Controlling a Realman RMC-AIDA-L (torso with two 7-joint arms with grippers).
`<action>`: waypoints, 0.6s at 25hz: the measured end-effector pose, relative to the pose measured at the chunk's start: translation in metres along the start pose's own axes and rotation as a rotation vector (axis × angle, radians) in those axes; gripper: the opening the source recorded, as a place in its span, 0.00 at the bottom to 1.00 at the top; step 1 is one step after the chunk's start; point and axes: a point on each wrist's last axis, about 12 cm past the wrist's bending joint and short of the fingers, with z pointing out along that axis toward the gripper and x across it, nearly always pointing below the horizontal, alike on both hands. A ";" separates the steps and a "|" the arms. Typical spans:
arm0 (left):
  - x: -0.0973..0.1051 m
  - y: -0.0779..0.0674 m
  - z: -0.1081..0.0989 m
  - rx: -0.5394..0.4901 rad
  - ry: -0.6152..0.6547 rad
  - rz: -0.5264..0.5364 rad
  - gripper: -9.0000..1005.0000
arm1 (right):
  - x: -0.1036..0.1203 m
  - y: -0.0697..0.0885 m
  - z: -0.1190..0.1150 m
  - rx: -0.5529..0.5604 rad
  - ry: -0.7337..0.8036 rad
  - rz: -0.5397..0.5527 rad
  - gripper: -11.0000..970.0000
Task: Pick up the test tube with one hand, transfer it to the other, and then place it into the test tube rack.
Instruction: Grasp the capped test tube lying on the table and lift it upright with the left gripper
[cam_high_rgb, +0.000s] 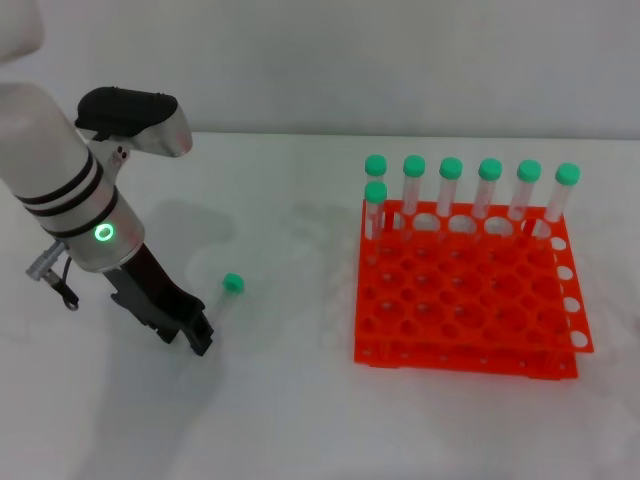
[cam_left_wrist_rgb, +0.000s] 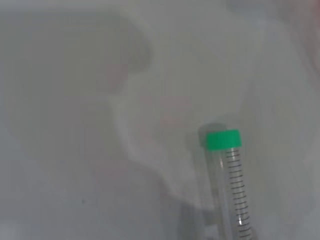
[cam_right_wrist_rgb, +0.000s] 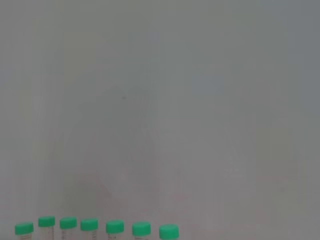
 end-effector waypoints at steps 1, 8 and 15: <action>0.000 0.000 0.000 -0.003 0.000 -0.001 0.58 | 0.000 0.000 0.000 0.000 0.000 0.000 0.82; 0.000 0.002 0.000 -0.019 -0.003 -0.002 0.48 | 0.000 0.000 0.001 -0.002 -0.003 0.002 0.82; -0.002 0.001 0.002 -0.060 0.013 0.013 0.40 | -0.001 0.001 0.002 -0.005 -0.006 0.002 0.82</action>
